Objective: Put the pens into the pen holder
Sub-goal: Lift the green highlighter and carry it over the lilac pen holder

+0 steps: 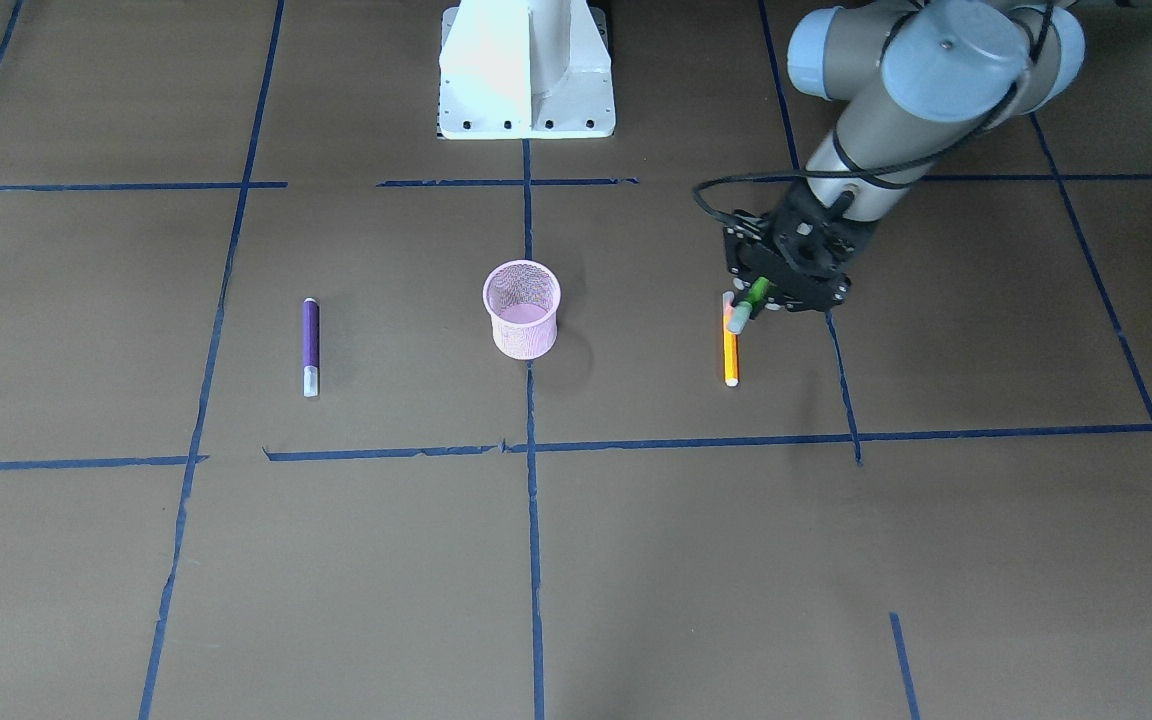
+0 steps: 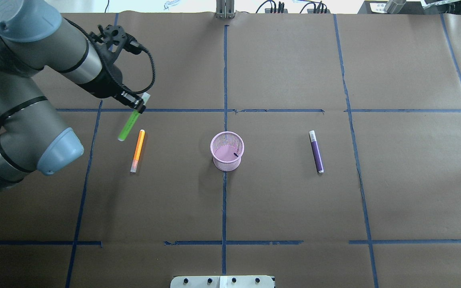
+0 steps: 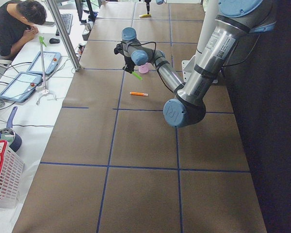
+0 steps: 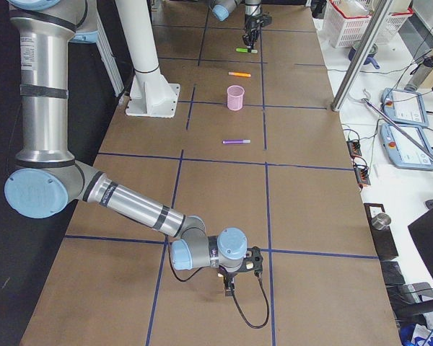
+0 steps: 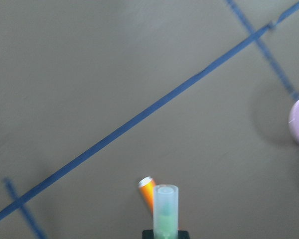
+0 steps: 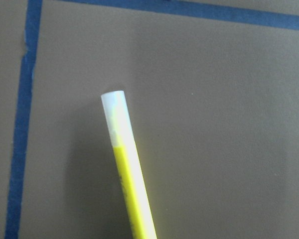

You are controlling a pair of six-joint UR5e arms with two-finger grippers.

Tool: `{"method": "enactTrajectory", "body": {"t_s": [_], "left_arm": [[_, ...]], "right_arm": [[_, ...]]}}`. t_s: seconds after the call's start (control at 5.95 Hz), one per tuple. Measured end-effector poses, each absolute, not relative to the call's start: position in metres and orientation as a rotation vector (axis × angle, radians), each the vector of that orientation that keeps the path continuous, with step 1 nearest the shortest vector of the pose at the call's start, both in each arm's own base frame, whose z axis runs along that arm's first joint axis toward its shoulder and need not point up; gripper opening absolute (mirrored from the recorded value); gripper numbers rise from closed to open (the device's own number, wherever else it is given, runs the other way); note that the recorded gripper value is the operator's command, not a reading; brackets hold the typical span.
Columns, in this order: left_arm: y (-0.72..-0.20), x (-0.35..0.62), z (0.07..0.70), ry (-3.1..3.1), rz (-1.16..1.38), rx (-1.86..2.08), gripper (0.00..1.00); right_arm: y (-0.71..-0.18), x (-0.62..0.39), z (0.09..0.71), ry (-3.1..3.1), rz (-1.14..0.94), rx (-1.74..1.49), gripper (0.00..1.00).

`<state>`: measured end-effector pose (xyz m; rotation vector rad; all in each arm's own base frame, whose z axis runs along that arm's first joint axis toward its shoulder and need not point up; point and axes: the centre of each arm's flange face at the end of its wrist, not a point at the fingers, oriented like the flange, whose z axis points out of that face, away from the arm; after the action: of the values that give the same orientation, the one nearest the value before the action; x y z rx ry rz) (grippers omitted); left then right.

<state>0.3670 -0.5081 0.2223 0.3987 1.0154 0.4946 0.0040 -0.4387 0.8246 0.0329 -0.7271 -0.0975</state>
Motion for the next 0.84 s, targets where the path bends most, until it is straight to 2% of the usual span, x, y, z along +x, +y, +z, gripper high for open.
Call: {"method": "enactTrajectory", "body": {"t_s": [0.84], "left_arm": [[-0.497, 0.458, 0.158, 1.358, 0.417, 0.597, 0.00]], "right_arm": [[-0.451, -0.007, 0.815, -0.743, -0.123, 0.044, 1.00]]}}
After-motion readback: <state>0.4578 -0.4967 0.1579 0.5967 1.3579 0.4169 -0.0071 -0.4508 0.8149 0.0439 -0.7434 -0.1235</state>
